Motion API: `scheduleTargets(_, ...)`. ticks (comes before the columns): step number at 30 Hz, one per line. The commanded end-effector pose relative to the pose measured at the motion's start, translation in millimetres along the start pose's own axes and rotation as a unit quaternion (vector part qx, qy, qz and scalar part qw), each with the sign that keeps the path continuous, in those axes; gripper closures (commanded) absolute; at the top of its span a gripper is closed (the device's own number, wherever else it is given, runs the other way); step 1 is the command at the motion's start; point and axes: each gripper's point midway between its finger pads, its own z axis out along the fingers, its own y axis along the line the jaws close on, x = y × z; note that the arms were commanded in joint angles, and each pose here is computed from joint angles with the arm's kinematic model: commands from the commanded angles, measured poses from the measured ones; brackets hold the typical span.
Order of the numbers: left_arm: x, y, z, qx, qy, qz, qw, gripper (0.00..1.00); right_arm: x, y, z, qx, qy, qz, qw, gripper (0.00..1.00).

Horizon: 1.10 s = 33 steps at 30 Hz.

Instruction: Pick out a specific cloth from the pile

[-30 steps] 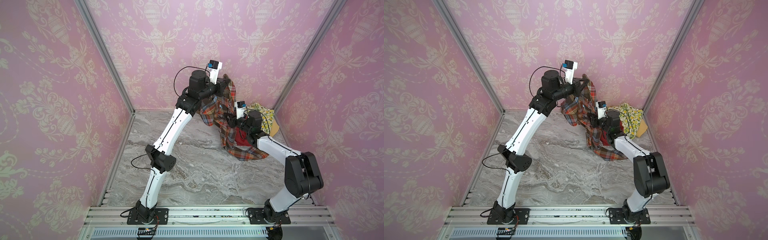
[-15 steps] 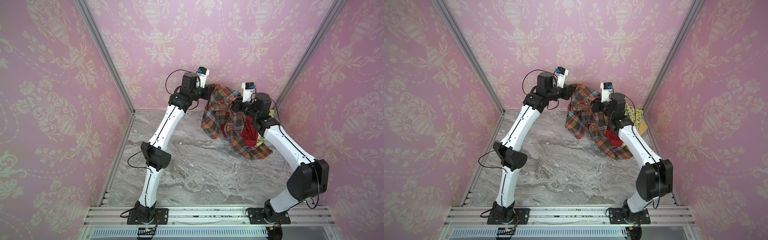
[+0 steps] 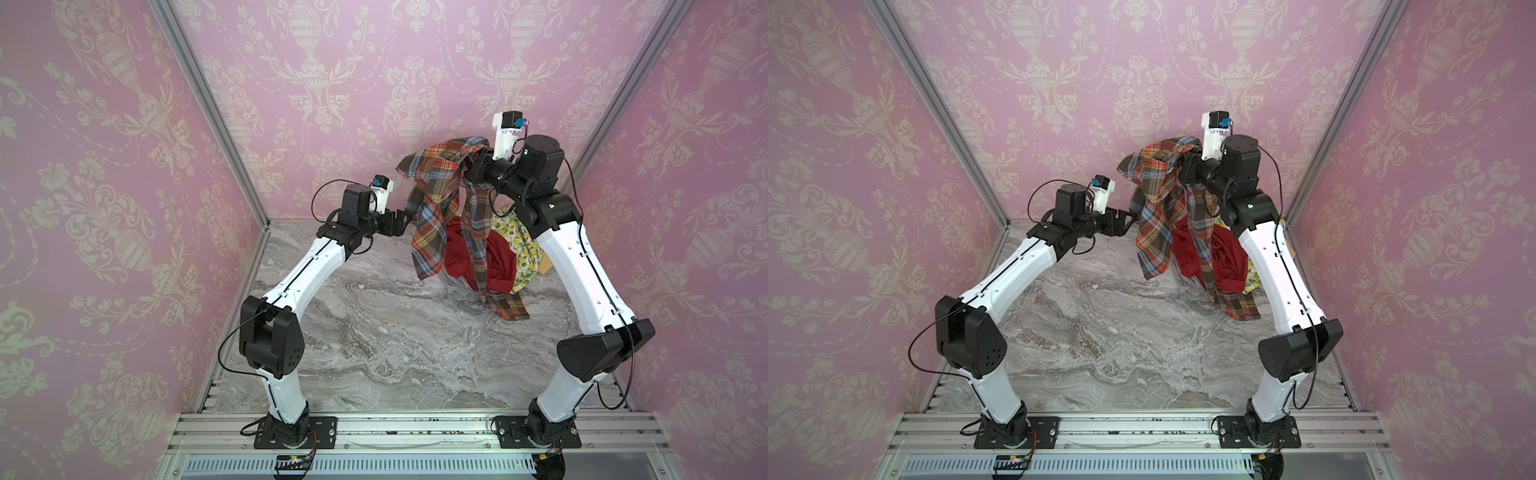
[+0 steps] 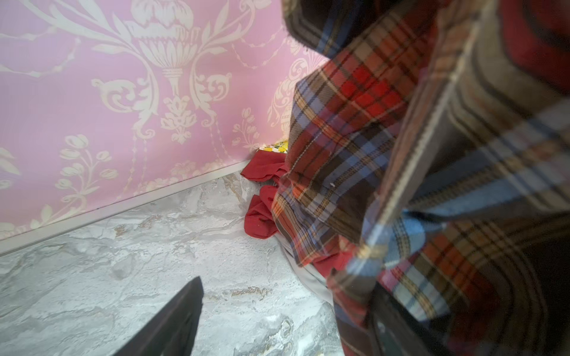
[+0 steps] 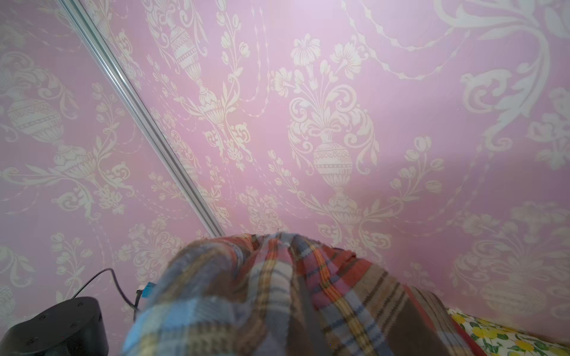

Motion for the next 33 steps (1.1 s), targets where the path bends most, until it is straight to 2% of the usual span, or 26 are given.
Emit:
scheduleTargets(1, -16.8, -10.2, -27.3, 0.020, -0.058, 0.035, 0.998, 0.12, -22.4, 19.7, -3.1, -0.001, -0.020, 0.001, 1.000, 1.00)
scheduleTargets(7, 2.9, -6.8, -58.9, 0.009, -0.077, 0.039, 0.996, 0.01, -36.0, 55.3, 7.8, -0.028, -0.036, -0.003, 0.999, 1.00)
scheduleTargets(13, 11.1, -10.1, -87.8, -0.001, -0.103, 0.034, 0.994, 0.01, -28.9, 77.5, 20.9, -0.037, -0.042, -0.004, 0.998, 1.00)
scheduleTargets(16, 12.0, -20.7, -94.7, 0.025, -0.121, 0.028, 0.992, 0.01, -23.8, 79.8, 23.3, -0.036, -0.038, 0.000, 0.999, 1.00)
scheduleTargets(21, 27.5, -46.2, -78.9, 0.066, -0.107, 0.052, 0.991, 0.01, -16.8, 80.3, 24.7, -0.030, -0.036, 0.005, 0.999, 1.00)
scheduleTargets(26, 24.4, -74.6, -74.5, 0.113, -0.132, 0.055, 0.983, 0.01, -10.8, 75.3, 24.7, -0.016, -0.028, -0.001, 0.999, 1.00)
scheduleTargets(33, 22.4, -90.2, -40.6, 0.126, -0.126, 0.055, 0.982, 0.01, -4.1, 71.6, 22.5, -0.006, -0.023, 0.003, 1.000, 1.00)
